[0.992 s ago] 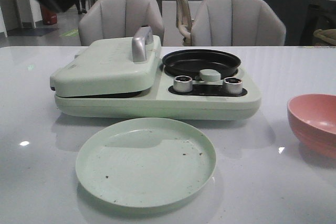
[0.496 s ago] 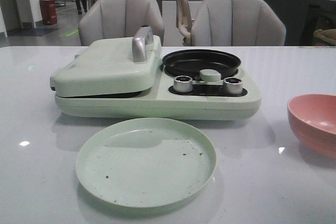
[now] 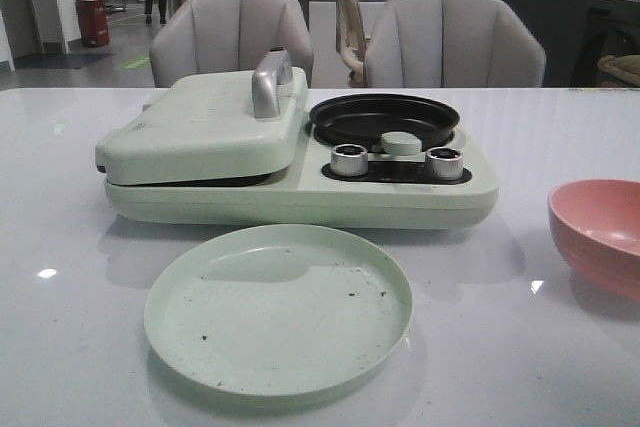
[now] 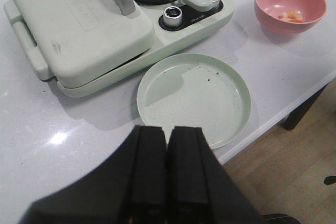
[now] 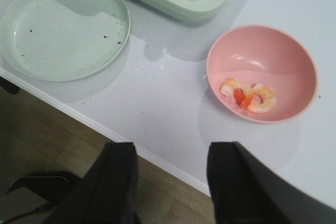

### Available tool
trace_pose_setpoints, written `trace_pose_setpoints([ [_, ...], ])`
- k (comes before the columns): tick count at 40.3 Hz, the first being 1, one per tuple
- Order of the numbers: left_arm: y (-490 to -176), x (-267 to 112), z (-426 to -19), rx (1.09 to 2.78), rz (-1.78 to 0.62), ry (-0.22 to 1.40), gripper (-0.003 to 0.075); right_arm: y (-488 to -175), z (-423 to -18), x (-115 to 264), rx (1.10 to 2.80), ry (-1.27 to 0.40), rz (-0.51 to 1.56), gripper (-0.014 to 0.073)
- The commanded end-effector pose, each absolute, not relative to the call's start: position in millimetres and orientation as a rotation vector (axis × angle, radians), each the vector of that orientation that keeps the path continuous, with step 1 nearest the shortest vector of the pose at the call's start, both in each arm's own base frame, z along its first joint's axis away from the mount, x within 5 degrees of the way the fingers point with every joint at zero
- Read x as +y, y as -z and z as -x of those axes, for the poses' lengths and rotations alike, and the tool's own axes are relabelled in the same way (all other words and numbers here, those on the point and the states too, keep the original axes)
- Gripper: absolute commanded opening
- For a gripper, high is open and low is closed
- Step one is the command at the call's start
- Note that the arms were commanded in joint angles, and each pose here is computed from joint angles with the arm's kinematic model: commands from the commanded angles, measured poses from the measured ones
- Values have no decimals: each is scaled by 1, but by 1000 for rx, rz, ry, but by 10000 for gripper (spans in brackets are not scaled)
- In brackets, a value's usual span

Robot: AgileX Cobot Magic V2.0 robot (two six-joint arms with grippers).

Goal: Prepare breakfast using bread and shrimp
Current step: 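Withdraw the left gripper and move the right gripper to the pink bowl, then grasp the pink bowl rim with the right gripper and lift it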

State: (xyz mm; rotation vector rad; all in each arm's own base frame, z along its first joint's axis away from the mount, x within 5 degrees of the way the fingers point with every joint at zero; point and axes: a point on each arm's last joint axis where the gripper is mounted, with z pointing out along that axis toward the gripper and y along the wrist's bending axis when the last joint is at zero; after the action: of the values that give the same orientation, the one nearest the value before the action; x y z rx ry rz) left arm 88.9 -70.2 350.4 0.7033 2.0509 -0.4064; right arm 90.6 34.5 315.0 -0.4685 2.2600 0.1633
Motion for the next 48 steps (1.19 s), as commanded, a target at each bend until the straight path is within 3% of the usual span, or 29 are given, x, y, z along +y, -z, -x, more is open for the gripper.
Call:
trace_pose_setpoints([
  [1, -365, -72, -90, 1956, -665, 445, 101, -325, -105, 34, 2229, -122, 412, 431],
  [14, -365, -72, -90, 1963, -667, 446, 101, -318, -159, 18, 2458, 79, 159, 431],
  [25, -365, -72, -90, 1963, -667, 446, 101, -313, -220, -19, 2572, 183, -94, 431],
  [48, -365, -72, -90, 1963, -667, 446, 101, -229, -326, -30, 2856, 186, -104, 431],
])
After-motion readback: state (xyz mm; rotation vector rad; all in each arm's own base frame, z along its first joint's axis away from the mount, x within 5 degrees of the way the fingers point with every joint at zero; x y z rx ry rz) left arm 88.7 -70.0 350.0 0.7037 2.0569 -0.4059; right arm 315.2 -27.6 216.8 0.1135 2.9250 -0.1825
